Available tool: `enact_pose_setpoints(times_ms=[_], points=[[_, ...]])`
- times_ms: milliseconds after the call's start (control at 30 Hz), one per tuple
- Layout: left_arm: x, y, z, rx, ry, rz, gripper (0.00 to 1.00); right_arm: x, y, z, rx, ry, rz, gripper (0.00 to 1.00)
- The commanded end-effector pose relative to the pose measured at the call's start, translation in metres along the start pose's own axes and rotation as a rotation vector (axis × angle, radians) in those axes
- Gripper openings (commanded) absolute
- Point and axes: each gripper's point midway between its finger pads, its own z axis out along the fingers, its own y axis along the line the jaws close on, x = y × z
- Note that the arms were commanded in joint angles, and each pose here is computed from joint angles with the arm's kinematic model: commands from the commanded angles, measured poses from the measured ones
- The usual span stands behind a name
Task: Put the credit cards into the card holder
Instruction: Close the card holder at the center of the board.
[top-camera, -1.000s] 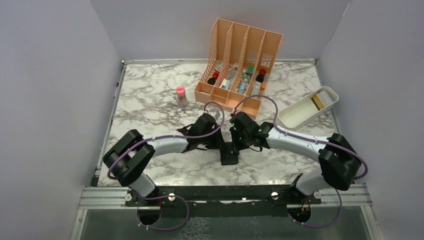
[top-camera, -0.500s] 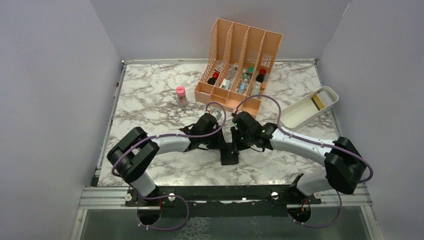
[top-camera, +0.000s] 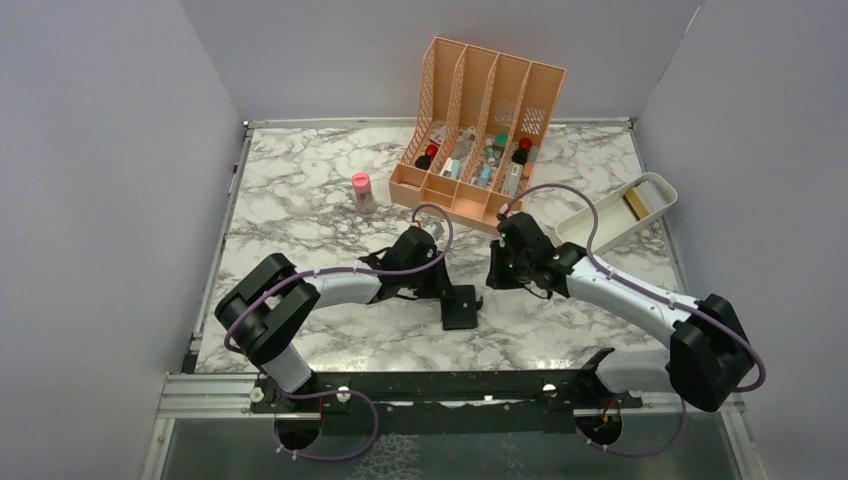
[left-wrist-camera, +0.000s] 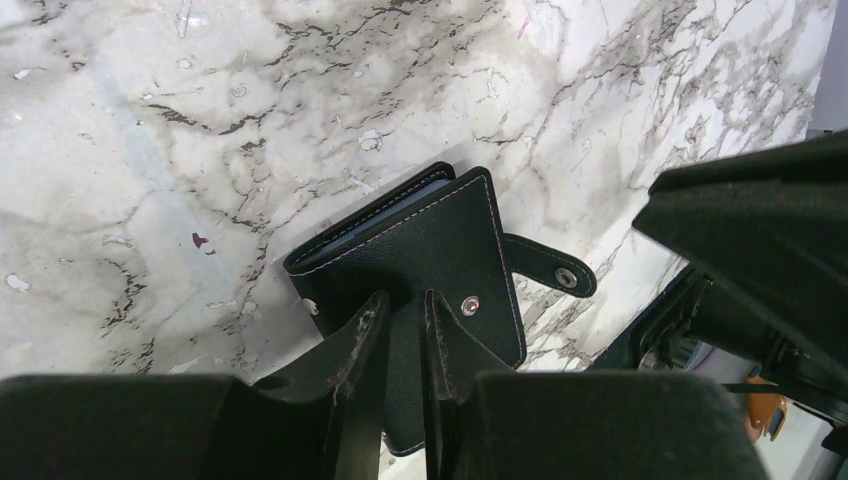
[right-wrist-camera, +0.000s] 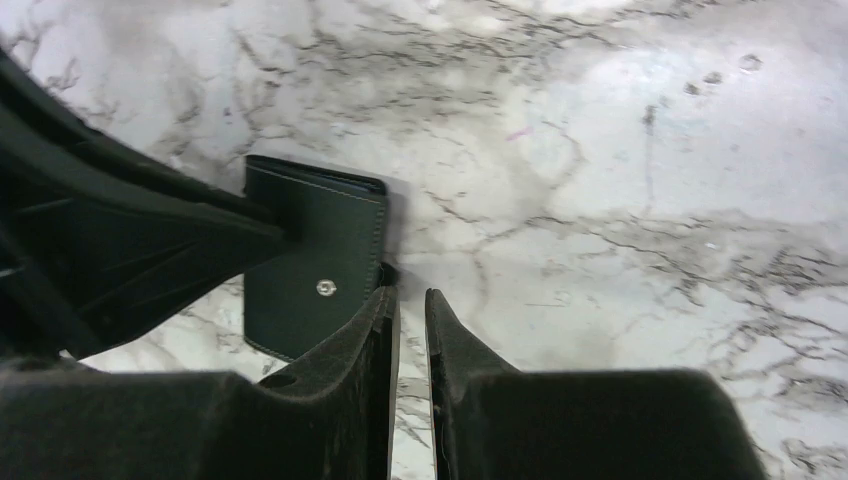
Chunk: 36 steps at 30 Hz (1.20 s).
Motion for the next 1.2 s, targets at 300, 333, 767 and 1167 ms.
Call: enact_pose_setpoints(times_ms=[300,333,767,1167], points=[[0.000,0.003,0.000,-0.009,-0.005,0.016,0.21,0.037,0.002,0.019,-0.191,0.079,0.109,0.19],[0.000,0.004,-0.001,-0.009,-0.005,0.016,0.21,0.036,0.004,0.019,-0.202,0.073,0.112,0.19],[0.000,0.004,-0.001,-0.010,-0.009,0.018,0.21,0.034,0.017,0.020,-0.276,0.075,0.114,0.19],[-0.001,0.003,-0.002,-0.007,-0.013,0.019,0.20,0.032,0.026,0.020,-0.316,0.103,0.071,0.19]])
